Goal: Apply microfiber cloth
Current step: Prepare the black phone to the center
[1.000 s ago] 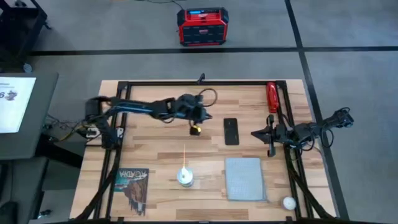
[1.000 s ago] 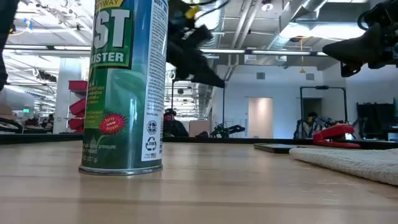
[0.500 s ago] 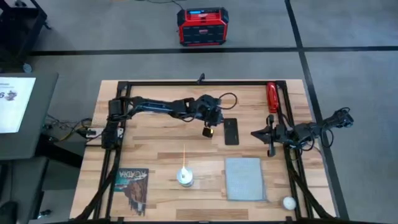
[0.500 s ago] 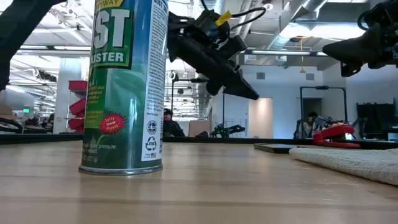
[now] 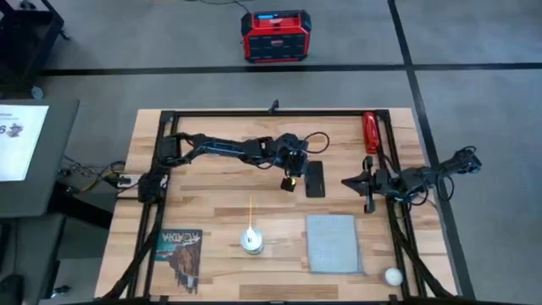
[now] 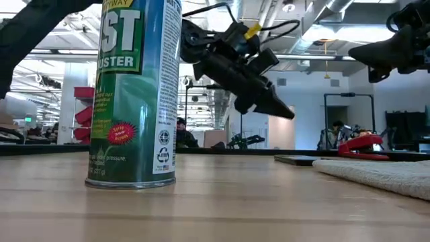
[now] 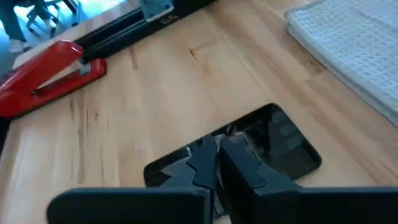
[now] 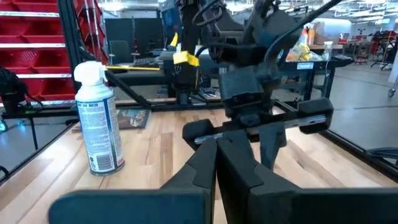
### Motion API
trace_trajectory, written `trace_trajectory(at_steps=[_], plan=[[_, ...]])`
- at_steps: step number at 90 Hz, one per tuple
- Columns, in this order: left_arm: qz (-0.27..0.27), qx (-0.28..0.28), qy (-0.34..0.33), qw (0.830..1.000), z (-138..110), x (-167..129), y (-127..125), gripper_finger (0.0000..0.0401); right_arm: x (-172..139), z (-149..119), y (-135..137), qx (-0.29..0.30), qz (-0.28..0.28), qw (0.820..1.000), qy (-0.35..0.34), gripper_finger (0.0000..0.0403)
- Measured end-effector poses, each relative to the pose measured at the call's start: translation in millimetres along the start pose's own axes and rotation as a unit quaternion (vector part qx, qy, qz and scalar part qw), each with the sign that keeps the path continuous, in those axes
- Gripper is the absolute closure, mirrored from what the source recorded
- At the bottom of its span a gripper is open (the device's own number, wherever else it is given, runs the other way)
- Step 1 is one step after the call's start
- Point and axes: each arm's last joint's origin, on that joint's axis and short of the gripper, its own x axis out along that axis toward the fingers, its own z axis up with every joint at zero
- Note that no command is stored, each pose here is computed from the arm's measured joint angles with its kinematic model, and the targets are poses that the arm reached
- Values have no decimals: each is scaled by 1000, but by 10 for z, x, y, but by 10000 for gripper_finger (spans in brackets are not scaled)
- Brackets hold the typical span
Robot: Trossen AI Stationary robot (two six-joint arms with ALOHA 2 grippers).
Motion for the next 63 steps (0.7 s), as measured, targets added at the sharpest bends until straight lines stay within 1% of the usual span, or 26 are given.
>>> trace_trajectory(at_steps=[23,33,48,63], plan=[[-15,-8,25,1000,-141,215,-59,401,0,3,0,1,0,1000,-2,403],[-9,-6,42,999,-167,291,-63,401,0,4,0,1,0,1000,-2,403],[-4,13,49,999,-128,300,-81,401,0,6,0,2,0,1000,-4,403],[-8,2,64,998,-153,312,-113,401,0,7,0,2,0,1000,-4,403]])
